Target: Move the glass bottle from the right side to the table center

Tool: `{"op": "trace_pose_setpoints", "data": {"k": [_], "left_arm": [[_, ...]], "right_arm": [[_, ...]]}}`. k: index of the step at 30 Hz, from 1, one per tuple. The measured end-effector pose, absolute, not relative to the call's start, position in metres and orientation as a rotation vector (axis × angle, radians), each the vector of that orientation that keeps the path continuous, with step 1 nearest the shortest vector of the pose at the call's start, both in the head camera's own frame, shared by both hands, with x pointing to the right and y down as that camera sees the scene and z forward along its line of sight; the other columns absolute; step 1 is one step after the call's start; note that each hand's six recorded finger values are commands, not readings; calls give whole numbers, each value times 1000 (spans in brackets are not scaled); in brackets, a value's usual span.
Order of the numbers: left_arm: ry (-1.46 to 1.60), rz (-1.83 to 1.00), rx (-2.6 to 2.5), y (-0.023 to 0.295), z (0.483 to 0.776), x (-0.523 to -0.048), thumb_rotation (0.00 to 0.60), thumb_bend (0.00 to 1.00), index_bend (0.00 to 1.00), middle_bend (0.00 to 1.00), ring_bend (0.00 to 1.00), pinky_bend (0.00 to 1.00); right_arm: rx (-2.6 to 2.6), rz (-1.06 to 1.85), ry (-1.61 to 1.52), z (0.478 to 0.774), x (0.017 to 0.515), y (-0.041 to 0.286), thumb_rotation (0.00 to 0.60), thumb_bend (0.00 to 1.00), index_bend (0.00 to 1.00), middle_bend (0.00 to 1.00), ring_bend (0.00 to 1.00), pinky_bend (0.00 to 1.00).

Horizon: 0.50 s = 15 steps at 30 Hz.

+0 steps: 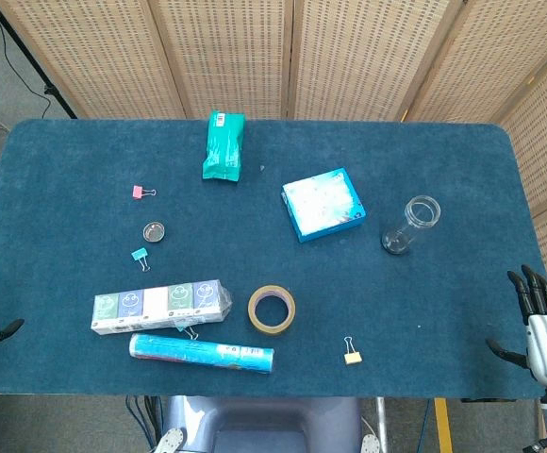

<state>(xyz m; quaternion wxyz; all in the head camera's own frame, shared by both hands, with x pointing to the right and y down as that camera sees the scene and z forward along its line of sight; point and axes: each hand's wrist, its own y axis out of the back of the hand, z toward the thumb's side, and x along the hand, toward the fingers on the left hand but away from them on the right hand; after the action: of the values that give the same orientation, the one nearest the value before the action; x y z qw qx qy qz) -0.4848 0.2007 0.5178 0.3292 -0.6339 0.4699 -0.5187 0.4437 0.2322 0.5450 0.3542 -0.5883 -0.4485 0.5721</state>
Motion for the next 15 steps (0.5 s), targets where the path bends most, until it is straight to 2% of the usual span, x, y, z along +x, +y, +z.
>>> {"op": "trace_pose_setpoints", "data": {"k": [15], "left_arm": [[1220, -1340, -1685, 199, 520, -483, 600, 0, 0, 0, 0, 0]], "right_arm": [[-1464, 1545, -1148, 557, 458, 231, 600, 0, 0, 0, 0, 0]]}}
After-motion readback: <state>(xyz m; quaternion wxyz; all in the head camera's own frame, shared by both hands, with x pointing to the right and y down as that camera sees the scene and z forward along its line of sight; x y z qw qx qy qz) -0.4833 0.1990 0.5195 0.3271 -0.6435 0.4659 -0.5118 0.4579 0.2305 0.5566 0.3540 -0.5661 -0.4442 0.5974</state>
